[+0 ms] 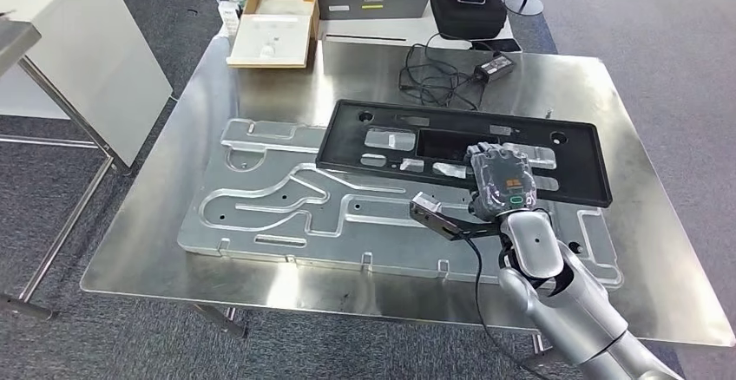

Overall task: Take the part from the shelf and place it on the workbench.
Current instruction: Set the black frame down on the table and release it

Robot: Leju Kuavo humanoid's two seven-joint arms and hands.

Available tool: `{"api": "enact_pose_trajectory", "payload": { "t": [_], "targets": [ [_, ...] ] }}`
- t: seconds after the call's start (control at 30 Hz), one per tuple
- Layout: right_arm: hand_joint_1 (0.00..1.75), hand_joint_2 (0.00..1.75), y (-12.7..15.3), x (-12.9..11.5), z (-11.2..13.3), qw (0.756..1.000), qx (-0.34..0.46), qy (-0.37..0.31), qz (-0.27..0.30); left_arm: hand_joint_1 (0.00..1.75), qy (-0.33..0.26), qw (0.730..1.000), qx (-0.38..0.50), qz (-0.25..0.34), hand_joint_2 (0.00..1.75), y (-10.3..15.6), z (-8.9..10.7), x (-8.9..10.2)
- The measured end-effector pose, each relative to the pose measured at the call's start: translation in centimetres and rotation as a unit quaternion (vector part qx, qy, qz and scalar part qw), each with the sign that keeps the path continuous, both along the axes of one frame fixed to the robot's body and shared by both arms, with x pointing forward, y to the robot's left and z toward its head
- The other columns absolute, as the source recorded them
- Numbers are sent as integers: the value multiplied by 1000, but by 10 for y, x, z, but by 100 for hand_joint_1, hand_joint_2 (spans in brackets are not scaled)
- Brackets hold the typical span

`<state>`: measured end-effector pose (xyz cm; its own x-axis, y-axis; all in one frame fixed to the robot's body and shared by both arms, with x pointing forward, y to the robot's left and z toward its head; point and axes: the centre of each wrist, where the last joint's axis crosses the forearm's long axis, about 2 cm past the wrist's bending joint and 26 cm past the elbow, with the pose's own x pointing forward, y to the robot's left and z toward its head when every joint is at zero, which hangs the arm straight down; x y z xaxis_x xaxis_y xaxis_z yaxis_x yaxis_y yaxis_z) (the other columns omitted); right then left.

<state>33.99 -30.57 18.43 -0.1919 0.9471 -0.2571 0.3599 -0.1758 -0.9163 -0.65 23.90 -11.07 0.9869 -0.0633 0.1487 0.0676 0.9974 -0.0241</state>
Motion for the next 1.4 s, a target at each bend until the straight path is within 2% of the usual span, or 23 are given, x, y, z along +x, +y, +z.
{"api": "enact_pose_trajectory", "payload": {
  "t": [0.43,0.63,0.9,1.4],
  "targets": [
    [175,175,3,0,-3,1000,9,9,2,0,-1,1000,3,3,175,3,0,0],
    [175,175,8,1,-13,999,26,43,5,0,-7,1000,-1,4,175,2,0,2],
    [175,175,20,-1,-40,992,48,120,13,0,-19,1000,-5,11,175,1,0,4],
    [175,175,39,-6,-47,987,47,151,36,0,-22,1000,-7,19,175,1,0,3]
  ]
}}
